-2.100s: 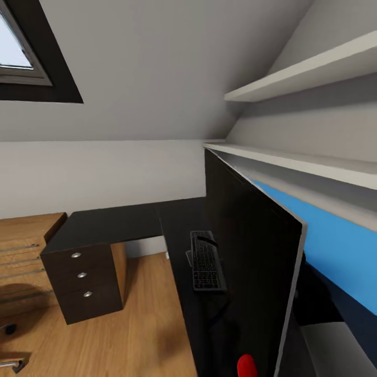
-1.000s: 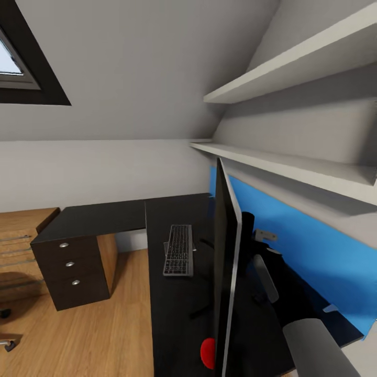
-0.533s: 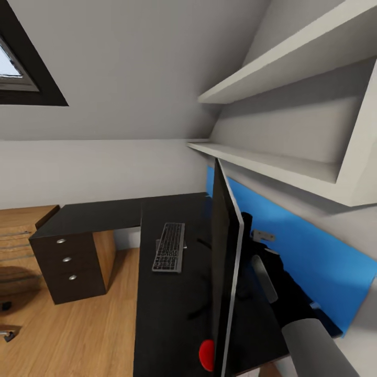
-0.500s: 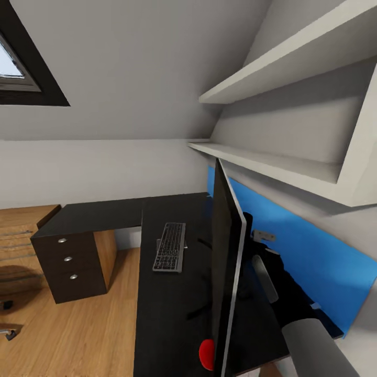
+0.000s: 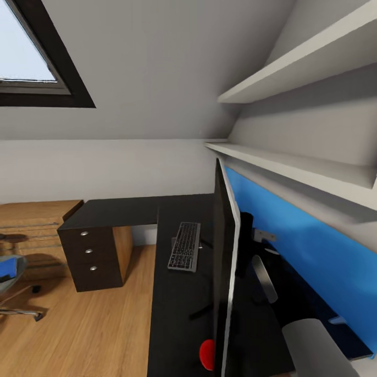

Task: In the bedroom, organize the workspace by keeping the computer under the desk, ensuring the monitor is on the desk, placing the keyboard on the desk next to the monitor, placing the mouse on the desk next to the keyboard, moving the folder from the swivel chair onto the desk next to the mouse, stacking the notebook on top of the folder with the pen on top of the notebook, and positioning the swivel chair next to the desk.

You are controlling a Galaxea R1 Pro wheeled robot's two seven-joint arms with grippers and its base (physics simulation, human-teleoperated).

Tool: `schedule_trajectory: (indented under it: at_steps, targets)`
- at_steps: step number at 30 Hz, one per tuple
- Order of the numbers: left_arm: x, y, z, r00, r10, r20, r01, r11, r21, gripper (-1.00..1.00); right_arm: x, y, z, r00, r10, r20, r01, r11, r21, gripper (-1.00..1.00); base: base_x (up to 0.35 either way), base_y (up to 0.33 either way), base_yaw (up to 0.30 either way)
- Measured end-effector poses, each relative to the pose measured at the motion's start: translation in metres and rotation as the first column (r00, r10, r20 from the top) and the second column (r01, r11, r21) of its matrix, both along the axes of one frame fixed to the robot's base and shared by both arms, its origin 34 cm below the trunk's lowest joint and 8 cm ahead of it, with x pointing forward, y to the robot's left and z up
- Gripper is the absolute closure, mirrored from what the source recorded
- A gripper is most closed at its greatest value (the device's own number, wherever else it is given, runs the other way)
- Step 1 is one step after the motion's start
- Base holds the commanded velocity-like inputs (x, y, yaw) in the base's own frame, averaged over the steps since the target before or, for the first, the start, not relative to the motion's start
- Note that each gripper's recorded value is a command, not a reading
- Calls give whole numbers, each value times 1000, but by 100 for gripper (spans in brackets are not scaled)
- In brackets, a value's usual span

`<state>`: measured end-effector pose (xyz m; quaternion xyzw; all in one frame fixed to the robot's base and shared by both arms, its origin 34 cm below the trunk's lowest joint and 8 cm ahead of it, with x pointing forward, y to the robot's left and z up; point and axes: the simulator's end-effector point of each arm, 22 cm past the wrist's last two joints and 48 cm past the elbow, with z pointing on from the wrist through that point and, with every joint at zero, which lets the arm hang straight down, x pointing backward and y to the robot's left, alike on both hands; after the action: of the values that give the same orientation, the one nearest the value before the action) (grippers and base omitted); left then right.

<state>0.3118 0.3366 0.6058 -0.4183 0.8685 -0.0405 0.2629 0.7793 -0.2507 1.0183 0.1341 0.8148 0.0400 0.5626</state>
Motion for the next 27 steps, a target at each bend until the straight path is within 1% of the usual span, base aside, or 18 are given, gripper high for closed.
schedule_trajectory:
  at_steps: [2, 6, 14, 18, 22, 27]
  targets:
    - [0, 0, 0, 1000, 0, 0, 0, 1000, 0, -100, 0, -2, -1, 1000, -2, -5, 2, 1000, -11, 100, 0, 0, 72]
    - [1, 1, 0, 1000, 2, 1, -2, 1000, 5, -100, 0, -1, -1, 1000, -1, -4, 1, 1000, -8, 100, 16, -46, 27]
    - [0, 1, 0, 1000, -3, -3, 3, 1000, 14, -100, -1, -1, -4, 1000, -1, -11, 1, 1000, -10, 100, 150, -242, 4]
    - [0, 1, 1, 1000, -5, 3, 5, 1000, 11, -100, -1, -2, -6, 1000, -3, -17, 2, 1000, -16, 100, 135, -194, 1]
    - [0, 2, 1, 1000, -1, 5, 1, 1000, 8, -100, -1, -2, -7, 1000, -2, -18, 2, 1000, -12, 100, 38, -53, 0]
    - [-8, 2, -1, 1000, 1, -8, -1, 1000, 11, -100, -1, -2, -8, 1000, -2, -18, 2, 1000, -10, 100, 5, -8, 0]
